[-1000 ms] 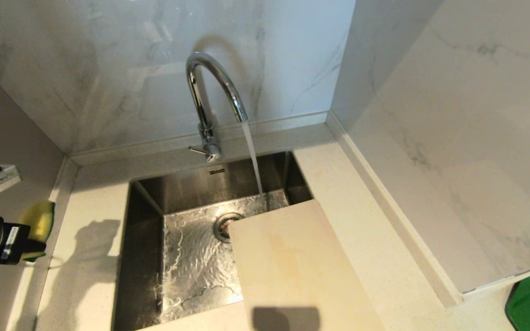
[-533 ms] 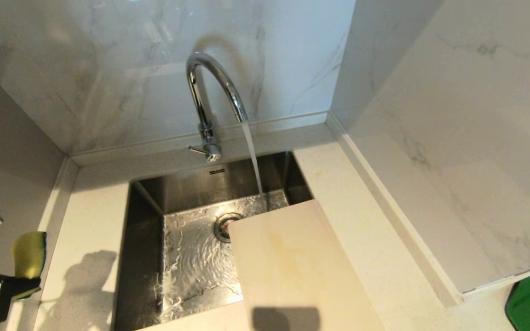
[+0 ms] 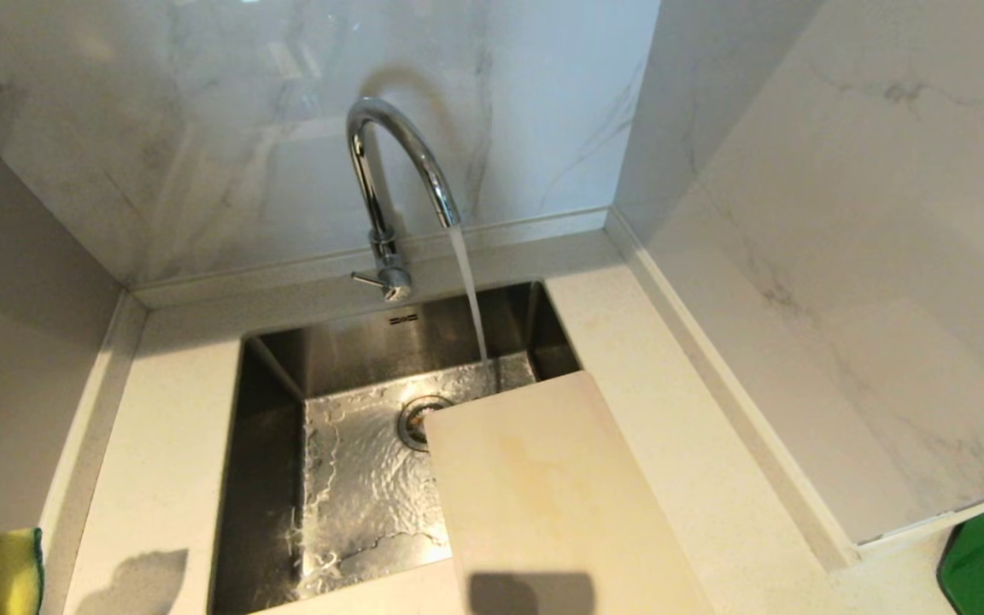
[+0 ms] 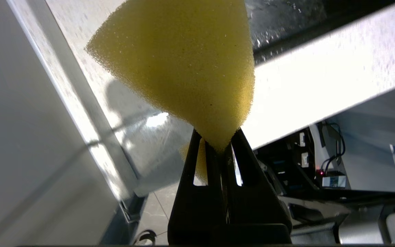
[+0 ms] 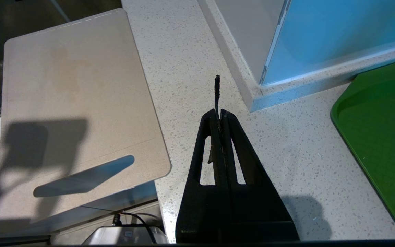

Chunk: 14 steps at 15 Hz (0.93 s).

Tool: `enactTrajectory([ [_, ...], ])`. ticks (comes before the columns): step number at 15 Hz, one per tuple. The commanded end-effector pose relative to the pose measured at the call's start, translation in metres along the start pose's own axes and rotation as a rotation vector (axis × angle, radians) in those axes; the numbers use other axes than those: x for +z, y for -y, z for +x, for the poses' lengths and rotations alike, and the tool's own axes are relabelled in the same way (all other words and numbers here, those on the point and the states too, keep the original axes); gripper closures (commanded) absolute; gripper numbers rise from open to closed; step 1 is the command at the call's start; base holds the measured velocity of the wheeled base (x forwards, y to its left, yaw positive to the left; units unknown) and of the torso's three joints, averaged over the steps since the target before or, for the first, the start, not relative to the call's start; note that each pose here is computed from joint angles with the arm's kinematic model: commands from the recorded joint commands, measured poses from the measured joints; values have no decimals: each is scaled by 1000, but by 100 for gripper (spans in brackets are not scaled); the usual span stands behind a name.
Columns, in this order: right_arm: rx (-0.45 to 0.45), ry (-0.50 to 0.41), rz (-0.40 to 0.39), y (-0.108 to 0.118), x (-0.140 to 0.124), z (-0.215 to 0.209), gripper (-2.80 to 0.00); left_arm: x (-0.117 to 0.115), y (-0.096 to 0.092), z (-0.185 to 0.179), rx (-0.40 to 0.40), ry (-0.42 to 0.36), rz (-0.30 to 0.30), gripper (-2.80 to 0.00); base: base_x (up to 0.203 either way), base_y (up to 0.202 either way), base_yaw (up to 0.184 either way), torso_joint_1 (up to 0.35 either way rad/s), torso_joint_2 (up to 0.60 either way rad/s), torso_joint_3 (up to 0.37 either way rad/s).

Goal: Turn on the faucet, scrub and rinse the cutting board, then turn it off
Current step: Pick up the cutting board

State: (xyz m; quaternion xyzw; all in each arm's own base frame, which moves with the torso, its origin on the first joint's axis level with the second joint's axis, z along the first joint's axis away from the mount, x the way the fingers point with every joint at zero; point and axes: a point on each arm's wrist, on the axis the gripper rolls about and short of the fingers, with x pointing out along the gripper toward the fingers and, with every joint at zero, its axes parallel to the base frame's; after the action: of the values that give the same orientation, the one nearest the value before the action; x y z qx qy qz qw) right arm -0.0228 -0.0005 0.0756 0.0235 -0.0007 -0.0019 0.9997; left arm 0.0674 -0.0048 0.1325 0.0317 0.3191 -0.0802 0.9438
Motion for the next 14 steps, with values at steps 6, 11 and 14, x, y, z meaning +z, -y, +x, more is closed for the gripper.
enactTrajectory([
  [6, 1, 0, 1, 0, 0, 0, 0, -62, 8, -19, 11, 169, 6, 0, 0, 0, 0, 0, 0, 0],
  [11, 0, 0, 1, 0, 0, 0, 0, -78, 11, -33, 66, 387, 13, 0, 0, 0, 0, 0, 0, 0],
  [14, 1, 0, 1, 0, 0, 0, 0, -86, 13, -39, 81, 492, 24, 0, 0, 0, 0, 0, 0, 0],
])
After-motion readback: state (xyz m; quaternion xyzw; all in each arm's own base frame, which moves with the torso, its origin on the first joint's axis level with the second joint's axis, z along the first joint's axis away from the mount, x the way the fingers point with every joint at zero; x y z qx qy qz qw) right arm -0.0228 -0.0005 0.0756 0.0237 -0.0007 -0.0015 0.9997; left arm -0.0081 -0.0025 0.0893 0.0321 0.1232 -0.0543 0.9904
